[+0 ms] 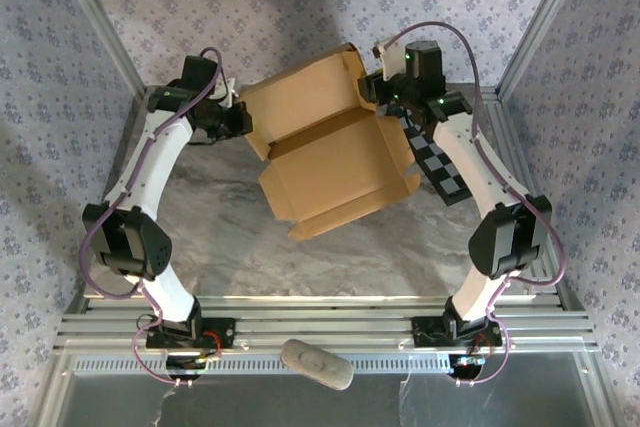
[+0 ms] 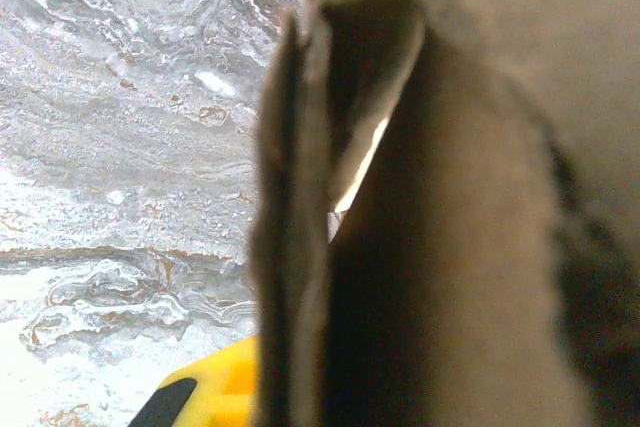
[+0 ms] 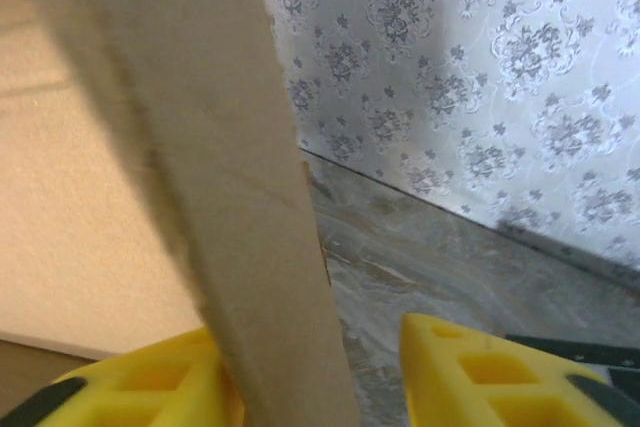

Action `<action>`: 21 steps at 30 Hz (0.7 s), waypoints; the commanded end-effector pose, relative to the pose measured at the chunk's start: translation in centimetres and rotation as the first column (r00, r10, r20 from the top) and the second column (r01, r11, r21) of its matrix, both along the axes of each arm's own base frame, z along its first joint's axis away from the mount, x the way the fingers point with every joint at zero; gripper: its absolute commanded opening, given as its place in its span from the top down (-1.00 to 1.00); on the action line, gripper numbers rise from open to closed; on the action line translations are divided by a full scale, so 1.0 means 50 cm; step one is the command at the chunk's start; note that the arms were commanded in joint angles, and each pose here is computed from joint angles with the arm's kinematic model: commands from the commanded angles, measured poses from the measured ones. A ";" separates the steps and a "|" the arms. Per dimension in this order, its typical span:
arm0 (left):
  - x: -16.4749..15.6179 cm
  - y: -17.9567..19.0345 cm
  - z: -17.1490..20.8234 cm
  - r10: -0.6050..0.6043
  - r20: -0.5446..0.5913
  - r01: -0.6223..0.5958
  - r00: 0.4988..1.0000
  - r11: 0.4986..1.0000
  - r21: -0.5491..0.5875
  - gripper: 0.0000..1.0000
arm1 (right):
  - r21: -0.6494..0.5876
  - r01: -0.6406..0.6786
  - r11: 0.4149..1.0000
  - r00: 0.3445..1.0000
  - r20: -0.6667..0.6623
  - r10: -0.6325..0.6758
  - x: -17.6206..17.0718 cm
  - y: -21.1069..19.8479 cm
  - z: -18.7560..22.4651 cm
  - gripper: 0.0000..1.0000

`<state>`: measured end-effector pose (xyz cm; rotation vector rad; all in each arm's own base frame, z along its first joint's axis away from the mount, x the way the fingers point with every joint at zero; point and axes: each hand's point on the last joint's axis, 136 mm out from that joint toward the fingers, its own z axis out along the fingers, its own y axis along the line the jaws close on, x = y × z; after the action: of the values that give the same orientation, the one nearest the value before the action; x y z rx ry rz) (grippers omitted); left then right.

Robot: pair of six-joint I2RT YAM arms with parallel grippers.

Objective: Fold the paper box

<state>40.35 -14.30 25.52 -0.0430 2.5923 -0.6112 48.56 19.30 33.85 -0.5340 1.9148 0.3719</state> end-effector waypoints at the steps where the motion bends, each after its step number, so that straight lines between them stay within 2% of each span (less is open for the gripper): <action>1: -0.004 -0.001 0.026 0.010 -0.003 -0.010 1.000 0.999 -0.037 1.00 | 0.048 -0.066 0.997 0.998 -0.015 0.067 -0.029 0.009 0.027 -0.05; 12: -0.004 0.000 0.027 0.013 -0.007 -0.014 1.000 0.999 -0.039 1.00 | 0.075 -0.142 0.987 0.988 -0.049 0.146 -0.052 0.029 0.026 -0.11; 21: -0.007 -0.010 0.033 -0.003 0.002 0.003 1.000 0.998 -0.055 1.00 | 0.005 -0.059 0.998 0.998 -0.034 0.059 -0.012 0.015 0.016 -0.11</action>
<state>40.02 -14.33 25.43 -0.0634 2.6079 -0.6290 47.20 20.29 33.24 -0.5964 1.9585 0.4792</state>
